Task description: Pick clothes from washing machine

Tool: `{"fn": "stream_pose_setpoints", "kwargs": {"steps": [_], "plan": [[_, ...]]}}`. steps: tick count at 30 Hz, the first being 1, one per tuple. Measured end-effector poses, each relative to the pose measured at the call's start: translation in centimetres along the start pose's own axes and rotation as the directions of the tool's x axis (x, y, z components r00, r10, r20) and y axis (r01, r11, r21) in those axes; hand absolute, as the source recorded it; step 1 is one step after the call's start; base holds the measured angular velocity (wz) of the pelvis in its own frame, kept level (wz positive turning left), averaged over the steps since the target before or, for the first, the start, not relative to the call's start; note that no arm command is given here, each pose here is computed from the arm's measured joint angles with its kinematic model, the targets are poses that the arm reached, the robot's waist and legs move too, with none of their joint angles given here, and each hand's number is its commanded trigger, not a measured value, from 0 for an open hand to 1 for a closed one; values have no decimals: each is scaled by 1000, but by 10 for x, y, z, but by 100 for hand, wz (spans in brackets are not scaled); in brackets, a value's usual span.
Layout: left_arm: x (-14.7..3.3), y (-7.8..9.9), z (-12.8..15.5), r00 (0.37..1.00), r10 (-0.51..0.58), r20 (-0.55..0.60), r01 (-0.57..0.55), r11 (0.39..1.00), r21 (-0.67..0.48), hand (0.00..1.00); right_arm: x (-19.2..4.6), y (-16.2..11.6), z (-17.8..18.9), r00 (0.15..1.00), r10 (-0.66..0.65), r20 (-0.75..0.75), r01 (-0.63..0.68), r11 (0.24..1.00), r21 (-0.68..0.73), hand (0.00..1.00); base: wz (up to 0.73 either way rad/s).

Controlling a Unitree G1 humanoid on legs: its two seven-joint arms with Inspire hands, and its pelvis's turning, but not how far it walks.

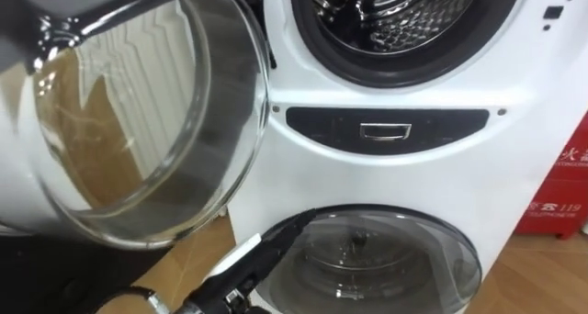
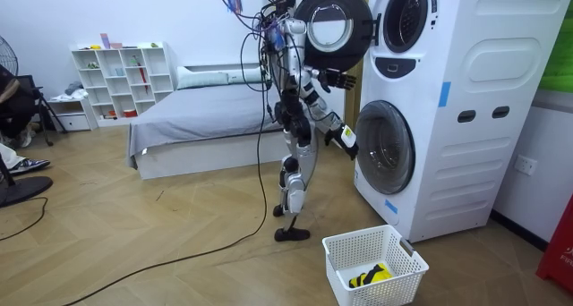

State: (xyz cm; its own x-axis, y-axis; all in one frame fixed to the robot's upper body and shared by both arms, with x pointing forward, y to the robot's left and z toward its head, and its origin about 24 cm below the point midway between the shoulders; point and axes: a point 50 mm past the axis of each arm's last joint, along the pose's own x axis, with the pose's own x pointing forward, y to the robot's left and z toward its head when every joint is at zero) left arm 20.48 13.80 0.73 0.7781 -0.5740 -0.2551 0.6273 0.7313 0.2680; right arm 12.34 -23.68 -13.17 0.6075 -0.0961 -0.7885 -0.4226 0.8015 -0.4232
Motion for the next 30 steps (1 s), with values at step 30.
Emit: {"fn": "stream_pose_setpoints", "kwargs": {"steps": [30], "plan": [[-75,87,-69,401,831,-386,-902,283,-326,0,-20,8,-28,989,-128,-71,130,991,15,0,-3]]}}
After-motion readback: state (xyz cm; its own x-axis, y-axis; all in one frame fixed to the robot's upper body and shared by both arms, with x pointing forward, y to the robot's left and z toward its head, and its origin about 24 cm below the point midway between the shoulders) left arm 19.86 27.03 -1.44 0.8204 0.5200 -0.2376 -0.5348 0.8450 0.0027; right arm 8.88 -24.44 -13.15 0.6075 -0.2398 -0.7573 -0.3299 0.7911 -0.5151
